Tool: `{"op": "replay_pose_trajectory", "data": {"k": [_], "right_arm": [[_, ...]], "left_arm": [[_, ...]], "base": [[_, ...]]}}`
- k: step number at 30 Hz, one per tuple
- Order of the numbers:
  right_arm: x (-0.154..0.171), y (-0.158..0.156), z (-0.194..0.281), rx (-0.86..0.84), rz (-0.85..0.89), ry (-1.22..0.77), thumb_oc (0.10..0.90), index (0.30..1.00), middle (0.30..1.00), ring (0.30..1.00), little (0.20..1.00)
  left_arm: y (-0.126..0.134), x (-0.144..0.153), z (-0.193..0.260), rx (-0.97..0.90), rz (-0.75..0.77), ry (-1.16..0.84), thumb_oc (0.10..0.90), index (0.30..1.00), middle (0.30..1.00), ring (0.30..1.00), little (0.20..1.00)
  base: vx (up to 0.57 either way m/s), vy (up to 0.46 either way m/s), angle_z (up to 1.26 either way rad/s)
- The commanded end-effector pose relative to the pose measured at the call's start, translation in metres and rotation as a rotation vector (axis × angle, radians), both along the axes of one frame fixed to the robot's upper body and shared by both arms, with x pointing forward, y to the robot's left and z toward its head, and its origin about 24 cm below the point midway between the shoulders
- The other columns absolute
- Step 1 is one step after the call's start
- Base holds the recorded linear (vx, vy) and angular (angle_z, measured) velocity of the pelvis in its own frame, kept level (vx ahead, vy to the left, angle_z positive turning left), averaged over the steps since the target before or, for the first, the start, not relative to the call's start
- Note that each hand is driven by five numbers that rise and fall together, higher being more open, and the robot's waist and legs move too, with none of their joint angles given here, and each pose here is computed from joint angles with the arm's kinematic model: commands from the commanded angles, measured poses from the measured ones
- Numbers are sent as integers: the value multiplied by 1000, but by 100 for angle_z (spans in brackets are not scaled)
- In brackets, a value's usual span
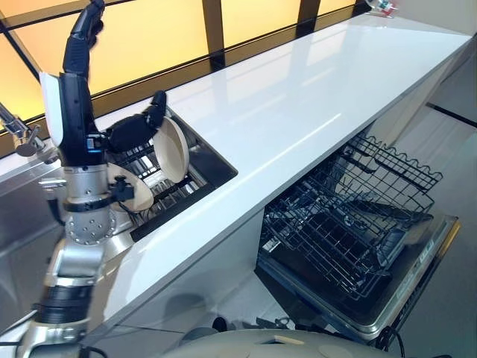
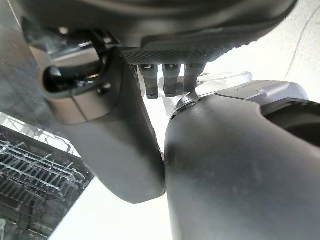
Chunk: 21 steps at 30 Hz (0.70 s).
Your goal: Pick up plates and place into dishwasher.
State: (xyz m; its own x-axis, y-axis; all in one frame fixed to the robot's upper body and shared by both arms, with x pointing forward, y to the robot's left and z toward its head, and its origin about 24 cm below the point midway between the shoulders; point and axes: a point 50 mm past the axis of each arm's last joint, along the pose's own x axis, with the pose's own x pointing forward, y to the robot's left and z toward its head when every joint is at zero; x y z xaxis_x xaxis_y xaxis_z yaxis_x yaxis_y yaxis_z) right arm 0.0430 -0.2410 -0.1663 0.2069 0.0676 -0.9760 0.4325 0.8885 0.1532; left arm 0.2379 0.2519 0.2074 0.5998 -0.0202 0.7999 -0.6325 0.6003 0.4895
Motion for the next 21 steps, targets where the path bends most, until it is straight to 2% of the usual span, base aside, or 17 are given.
{"op": "replay_pose_trajectory", "data": {"k": [1, 4, 7, 11, 18, 21], "right_arm": [[-9, 13, -4, 47, 30, 59, 800, 900, 900, 900, 900], [-6, 12, -3, 42, 45, 60, 800, 900, 900, 900, 900], [0, 11, -3, 38, 54, 57, 800, 900, 900, 900, 900], [7, 8, -1, 25, 59, 54, 800, 900, 900, 900, 900], [14, 2, 1, 17, 68, 48, 800, 900, 900, 900, 900], [18, 1, 3, 18, 70, 44, 800, 900, 900, 900, 900]], "left_arm": [[39, -7, 49, 155, 321, -185, 800, 900, 900, 900, 900], [69, -9, 58, 273, 537, -99, 800, 900, 900, 900, 900], [100, -13, 62, 317, 689, -6, 800, 900, 900, 900, 900], [125, -18, 49, 333, 775, 132, 800, 900, 900, 900, 900], [142, -19, 27, 478, 866, 339, 800, 900, 900, 900, 900], [144, -16, 18, 570, 856, 436, 800, 900, 900, 900, 900]], "base": [[0, 0, 0], [0, 0, 0], [0, 0, 0], [0, 0, 0], [-1, 12, 10], [0, 13, 8]]}}
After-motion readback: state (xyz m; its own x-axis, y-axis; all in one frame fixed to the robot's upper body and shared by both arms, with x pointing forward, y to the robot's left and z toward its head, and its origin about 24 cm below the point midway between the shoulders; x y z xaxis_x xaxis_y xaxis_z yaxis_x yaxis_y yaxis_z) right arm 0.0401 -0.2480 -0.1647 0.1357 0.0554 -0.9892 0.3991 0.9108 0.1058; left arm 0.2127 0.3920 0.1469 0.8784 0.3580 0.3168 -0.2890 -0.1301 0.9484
